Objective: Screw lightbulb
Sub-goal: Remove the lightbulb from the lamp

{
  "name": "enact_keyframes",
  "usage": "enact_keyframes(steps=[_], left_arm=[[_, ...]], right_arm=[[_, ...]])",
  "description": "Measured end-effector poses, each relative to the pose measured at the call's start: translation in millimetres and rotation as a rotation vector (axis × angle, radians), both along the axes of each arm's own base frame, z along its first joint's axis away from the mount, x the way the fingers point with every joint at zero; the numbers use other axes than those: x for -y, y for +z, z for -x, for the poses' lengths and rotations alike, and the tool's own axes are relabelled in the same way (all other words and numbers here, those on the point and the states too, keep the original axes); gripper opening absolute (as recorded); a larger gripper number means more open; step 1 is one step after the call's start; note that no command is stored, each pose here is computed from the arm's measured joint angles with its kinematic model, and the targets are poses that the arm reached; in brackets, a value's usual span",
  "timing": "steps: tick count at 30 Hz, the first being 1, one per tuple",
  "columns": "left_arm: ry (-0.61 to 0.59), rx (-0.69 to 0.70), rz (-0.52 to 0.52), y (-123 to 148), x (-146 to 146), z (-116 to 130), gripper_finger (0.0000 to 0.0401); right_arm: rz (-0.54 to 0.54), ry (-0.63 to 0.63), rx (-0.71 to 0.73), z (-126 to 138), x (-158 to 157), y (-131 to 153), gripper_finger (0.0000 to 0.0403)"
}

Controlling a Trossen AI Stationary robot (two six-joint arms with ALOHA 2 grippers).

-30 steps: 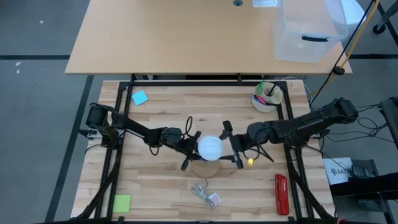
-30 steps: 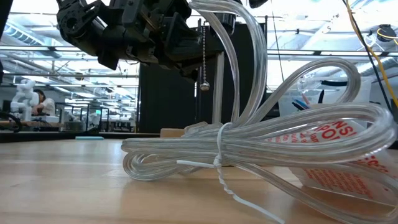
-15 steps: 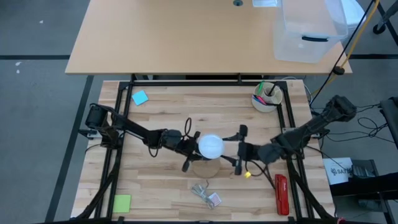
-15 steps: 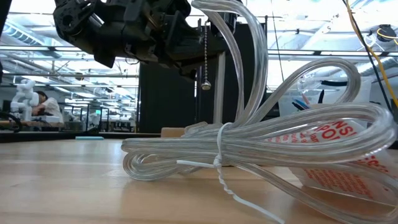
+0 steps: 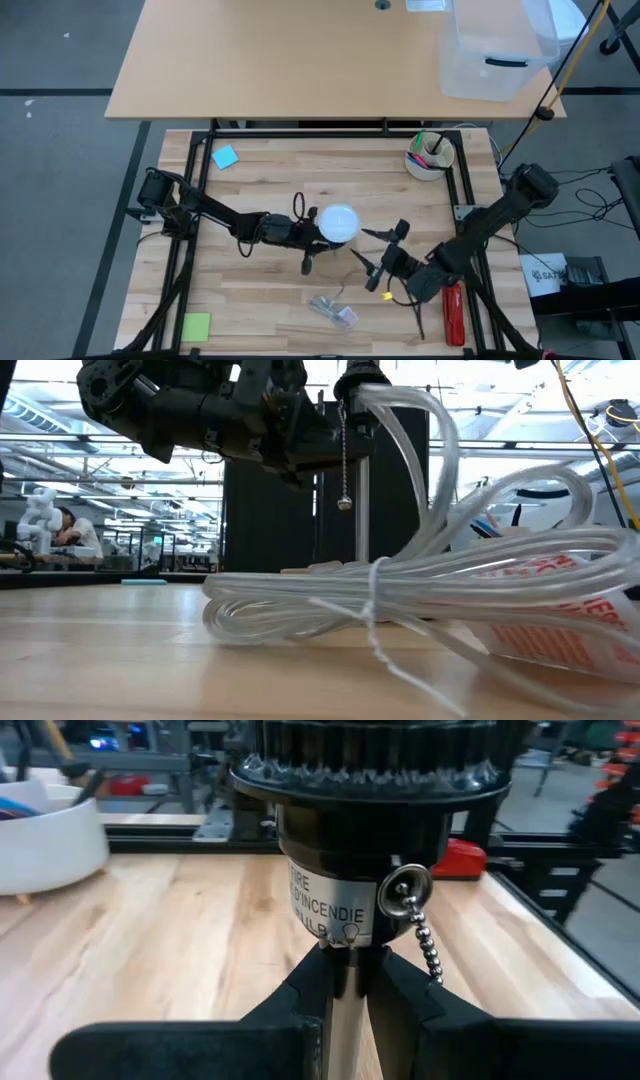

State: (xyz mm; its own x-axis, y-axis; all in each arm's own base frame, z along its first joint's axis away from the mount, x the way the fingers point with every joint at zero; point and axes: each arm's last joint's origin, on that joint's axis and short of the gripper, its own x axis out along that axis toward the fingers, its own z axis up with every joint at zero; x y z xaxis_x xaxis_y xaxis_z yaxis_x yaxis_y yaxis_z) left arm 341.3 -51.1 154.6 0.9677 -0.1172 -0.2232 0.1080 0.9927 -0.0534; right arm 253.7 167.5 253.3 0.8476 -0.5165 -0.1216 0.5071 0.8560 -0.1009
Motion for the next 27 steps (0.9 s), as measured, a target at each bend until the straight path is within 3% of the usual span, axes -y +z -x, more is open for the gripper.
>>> enact_keyframes(steps=[9, 17, 23, 27], left_arm=[[0.052, 0.001, -0.003, 0.0, -0.8, 0.0, 0.0048], [0.068, 0.001, -0.003, 0.0, -1.4, -0.1, 0.0048], [0.077, 0.000, 0.000, -0.1, -1.6, 0.0, 0.0048], [0.084, 0.001, -0.001, 0.1, -1.8, 0.0, 0.0048]], right_arm=[[-0.050, -0.123, 0.187, -31.8, -13.7, -21.7, 0.0259], [0.001, -0.172, 0.214, -47.8, -1.7, -26.5, 0.0259], [-0.007, -0.081, 0.244, -59.7, 11.9, -26.4, 0.0259], [-0.007, -0.104, 0.249, -64.2, 21.0, -26.1, 0.0259]])
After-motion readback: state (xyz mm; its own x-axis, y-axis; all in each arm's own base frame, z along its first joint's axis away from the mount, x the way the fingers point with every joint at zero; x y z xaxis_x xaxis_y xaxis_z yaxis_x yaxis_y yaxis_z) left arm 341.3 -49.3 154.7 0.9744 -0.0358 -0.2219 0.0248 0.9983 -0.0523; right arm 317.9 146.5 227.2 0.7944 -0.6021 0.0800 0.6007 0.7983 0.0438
